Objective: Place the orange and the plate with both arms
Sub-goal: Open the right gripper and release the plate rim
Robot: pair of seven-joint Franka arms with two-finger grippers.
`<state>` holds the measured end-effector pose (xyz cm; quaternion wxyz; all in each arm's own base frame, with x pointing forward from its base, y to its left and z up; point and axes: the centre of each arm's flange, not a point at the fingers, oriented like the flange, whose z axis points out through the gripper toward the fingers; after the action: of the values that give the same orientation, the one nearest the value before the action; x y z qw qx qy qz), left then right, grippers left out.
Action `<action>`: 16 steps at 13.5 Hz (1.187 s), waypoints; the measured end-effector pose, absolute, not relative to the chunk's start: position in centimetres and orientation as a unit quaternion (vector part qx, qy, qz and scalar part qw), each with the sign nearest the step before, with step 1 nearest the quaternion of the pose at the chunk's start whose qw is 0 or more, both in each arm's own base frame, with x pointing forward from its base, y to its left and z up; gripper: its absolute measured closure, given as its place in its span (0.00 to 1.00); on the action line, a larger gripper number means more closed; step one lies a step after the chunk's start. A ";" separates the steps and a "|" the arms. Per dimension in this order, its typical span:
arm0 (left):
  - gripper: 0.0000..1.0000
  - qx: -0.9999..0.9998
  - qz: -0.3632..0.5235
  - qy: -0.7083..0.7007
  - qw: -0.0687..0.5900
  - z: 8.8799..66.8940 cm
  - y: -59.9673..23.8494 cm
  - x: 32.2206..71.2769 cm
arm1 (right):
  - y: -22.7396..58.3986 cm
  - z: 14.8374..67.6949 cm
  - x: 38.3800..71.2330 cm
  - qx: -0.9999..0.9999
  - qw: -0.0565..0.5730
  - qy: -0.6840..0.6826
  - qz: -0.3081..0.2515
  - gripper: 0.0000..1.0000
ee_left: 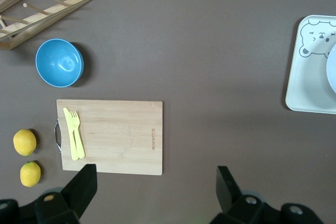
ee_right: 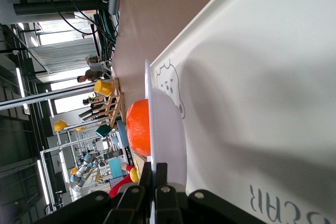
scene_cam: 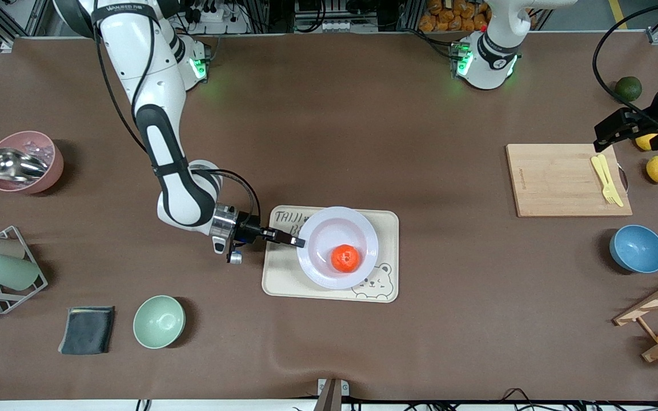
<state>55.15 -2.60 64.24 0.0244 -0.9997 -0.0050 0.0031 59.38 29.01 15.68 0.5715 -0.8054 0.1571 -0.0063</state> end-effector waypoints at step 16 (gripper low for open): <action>0.00 -1.000 0.005 -0.007 0.022 64.2 -2.4 55.1 | 29.0 13.6 60.2 -0.845 0.518 0.133 -0.006 0.00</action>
<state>55.14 -2.44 64.18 0.0225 -0.9997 -0.0067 0.0052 60.19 29.02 13.57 0.5179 -0.8450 0.1333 -0.0058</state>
